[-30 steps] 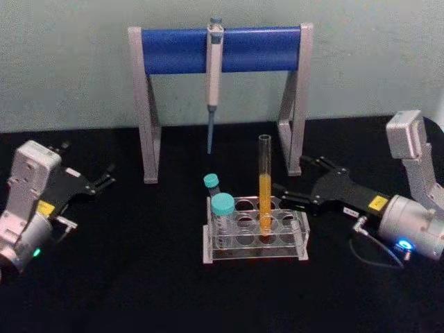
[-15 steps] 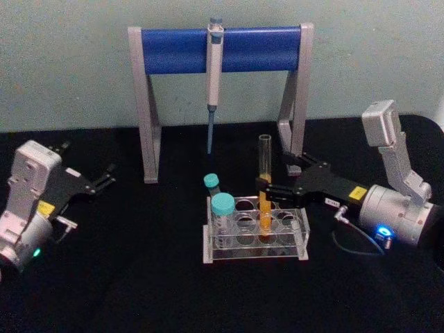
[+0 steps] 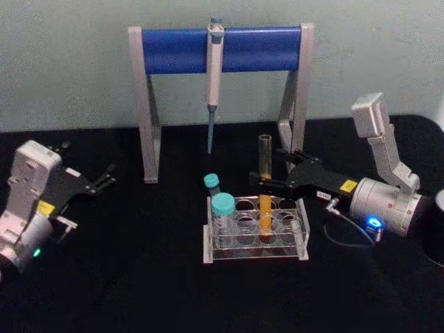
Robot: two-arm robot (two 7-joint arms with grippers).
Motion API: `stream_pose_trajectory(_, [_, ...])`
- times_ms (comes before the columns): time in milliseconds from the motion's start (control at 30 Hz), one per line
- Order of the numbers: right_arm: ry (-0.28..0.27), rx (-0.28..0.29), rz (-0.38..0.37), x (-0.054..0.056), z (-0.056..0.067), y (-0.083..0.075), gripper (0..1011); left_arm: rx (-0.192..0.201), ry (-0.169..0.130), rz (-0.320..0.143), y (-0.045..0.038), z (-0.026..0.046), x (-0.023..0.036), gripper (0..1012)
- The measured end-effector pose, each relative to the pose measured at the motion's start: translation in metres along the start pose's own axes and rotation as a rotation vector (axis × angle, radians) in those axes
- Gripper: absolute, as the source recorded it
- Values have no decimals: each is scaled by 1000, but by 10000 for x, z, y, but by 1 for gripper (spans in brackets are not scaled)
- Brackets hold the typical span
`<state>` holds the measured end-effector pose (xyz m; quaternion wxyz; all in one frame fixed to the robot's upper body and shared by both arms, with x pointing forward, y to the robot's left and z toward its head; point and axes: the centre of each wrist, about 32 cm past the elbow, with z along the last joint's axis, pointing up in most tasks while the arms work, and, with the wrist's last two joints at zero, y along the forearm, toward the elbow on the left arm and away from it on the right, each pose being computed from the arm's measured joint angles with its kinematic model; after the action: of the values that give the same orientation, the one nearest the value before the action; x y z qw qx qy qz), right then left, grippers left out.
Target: Pick up the test tube from the test tube rack, shake it, then place it back into the test tube rack.
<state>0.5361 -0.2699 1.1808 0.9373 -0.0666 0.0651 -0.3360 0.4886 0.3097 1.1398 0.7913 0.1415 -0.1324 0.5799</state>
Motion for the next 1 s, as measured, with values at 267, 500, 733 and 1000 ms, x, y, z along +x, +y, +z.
stream_pose_trajectory(267, [35, -6, 7, 32, -7, 13, 1000, 0, 0, 0, 0, 0, 0, 1001])
stream_pose_trajectory(500, [34, -6, 7, 32, -5, 12, 1000, 0, 0, 0, 0, 0, 0, 1001])
stream_pose_trajectory(733, [32, -5, 6, 29, -5, 10, 1000, 0, 0, 0, 0, 0, 0, 1002])
stream_pose_trajectory(1000, [30, -4, 5, 29, -3, 7, 969, 0, 0, 0, 0, 0, 0, 1001])
